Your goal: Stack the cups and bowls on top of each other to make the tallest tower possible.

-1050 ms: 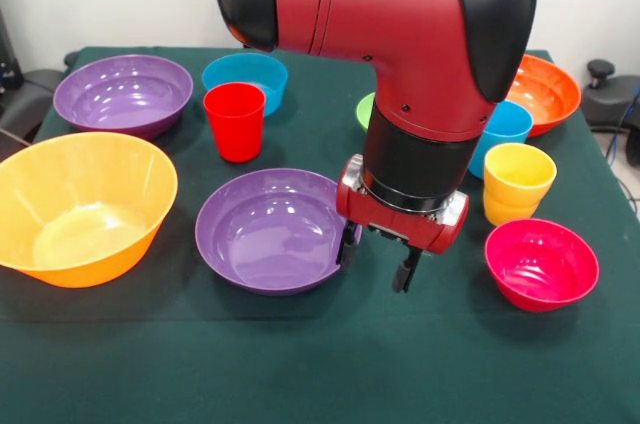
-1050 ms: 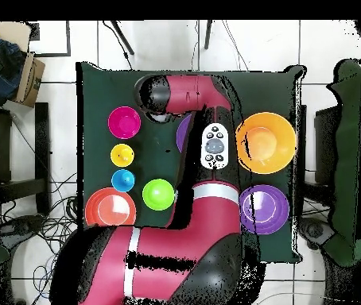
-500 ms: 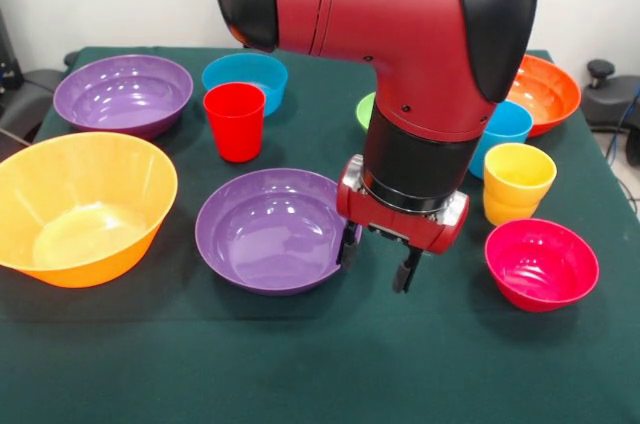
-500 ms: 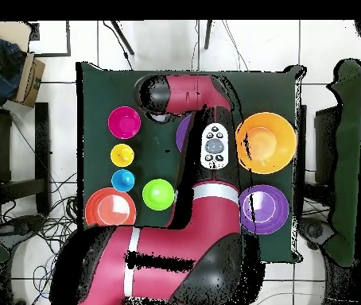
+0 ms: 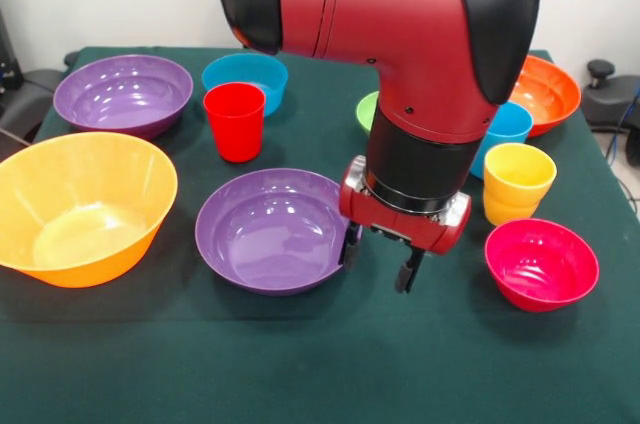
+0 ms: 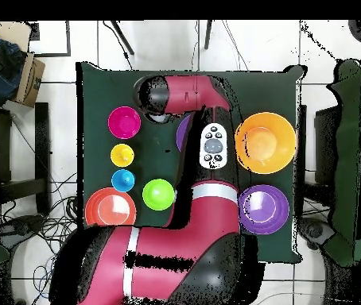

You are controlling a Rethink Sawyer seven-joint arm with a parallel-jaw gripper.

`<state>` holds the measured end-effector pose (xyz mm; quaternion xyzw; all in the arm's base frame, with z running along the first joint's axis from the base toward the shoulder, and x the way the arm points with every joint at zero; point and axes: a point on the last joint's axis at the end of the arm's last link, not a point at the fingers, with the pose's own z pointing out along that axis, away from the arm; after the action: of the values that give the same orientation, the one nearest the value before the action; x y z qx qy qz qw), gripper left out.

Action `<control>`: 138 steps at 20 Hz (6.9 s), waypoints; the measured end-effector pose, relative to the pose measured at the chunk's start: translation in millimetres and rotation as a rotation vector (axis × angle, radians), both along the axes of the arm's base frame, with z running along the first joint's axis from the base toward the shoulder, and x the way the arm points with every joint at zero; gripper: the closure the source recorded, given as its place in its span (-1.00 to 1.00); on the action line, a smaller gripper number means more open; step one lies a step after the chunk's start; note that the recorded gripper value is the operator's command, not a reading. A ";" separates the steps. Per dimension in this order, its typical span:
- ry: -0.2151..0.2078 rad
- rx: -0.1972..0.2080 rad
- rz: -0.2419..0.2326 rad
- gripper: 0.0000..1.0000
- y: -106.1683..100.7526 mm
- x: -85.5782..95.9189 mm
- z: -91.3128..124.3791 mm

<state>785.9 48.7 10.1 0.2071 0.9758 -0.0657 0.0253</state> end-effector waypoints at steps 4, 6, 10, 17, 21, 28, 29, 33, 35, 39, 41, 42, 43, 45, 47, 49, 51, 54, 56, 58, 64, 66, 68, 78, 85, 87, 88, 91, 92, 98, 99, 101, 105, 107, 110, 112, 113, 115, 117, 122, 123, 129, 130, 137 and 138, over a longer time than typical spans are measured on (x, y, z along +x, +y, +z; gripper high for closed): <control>0.001 0.000 0.002 -1.00 1.5 -0.3 -0.4; 0.001 0.000 0.003 -1.00 2.4 -0.4 -0.6; 0.001 0.000 0.005 -1.00 4.1 -0.6 -0.8; 0.002 0.000 0.011 -1.00 8.4 -1.1 -1.2; 0.003 0.000 0.015 -1.00 12.0 -1.6 -1.8; 0.005 0.000 0.023 -1.00 18.1 -2.8 -3.3; 0.005 0.000 0.024 -1.00 19.0 -2.9 -3.4; 0.005 0.000 0.027 -1.00 21.1 -3.1 -3.6; 0.005 0.000 0.028 -1.00 22.2 -3.2 -3.5; 0.005 0.000 0.029 -1.00 23.0 -3.3 -3.5; 0.005 0.000 0.029 -1.00 23.0 -3.3 -3.5; 0.006 0.000 0.029 -1.00 23.0 -3.3 -3.5; 0.006 0.000 0.029 -1.00 23.0 -3.4 -3.5; 0.010 0.000 0.029 -1.00 23.1 -3.6 -3.3; 0.014 0.000 0.028 -1.00 23.3 -3.6 -3.0; 0.018 -0.001 0.028 -1.00 23.7 -3.3 -1.8; 0.019 -0.001 0.029 -1.00 24.9 -2.2 -0.3; 0.020 -0.002 0.032 -1.00 27.6 -1.8 0.6; 0.019 -0.003 0.036 -1.00 30.8 -1.8 1.0; 0.020 -0.003 0.041 -1.00 34.6 -2.4 0.7; 0.020 -0.005 0.055 -1.00 45.4 -3.7 0.7; 0.020 -0.005 0.059 -1.00 48.2 -4.1 0.7; 0.020 -0.005 0.061 -1.00 49.8 -4.2 0.7; 0.020 -0.005 0.061 -1.00 49.5 -4.2 0.8; 0.020 -0.007 0.061 -1.00 48.9 -4.4 0.8; 0.020 -0.008 0.061 -1.00 48.9 -4.5 0.9; 0.020 -0.009 0.061 -1.00 48.9 -4.5 1.0; 0.020 -0.010 0.063 -1.00 50.2 -4.9 1.0; 0.020 -0.010 0.064 -1.00 51.0 -4.9 1.1; 0.020 -0.011 0.072 -1.00 56.5 -5.8 1.1; 0.020 -0.011 0.073 -1.00 57.5 -5.9 1.1; 0.020 -0.011 0.075 -1.00 58.7 -6.0 1.1; 0.020 -0.011 0.075 -1.00 58.7 -6.0 1.1; 0.020 -0.012 0.075 -1.00 58.5 -6.1 1.1; 0.020 -0.012 0.075 -1.00 58.5 -6.1 1.1; 0.020 -0.012 0.075 -1.00 58.4 -6.1 1.1; 0.020 -0.012 0.075 -1.00 58.4 -6.1 1.1; 0.020 -0.012 0.075 -1.00 58.4 -6.1 1.1; 0.020 -0.012 0.075 -1.00 58.4 -6.0 1.3; 0.020 -0.012 0.075 -1.00 58.6 -6.0 1.4; 0.020 -0.012 0.075 -1.00 58.8 -6.1 1.3; 0.020 -0.013 0.080 -1.00 62.1 -6.6 1.3; 0.020 -0.014 0.082 -1.00 64.0 -6.9 1.4; 0.020 -0.014 0.098 -1.00 76.3 -8.8 1.4; 0.020 -0.014 0.101 -1.00 78.2 -9.1 1.4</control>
<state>776.8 126.9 11.5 0.1569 0.9847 -0.0731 0.0202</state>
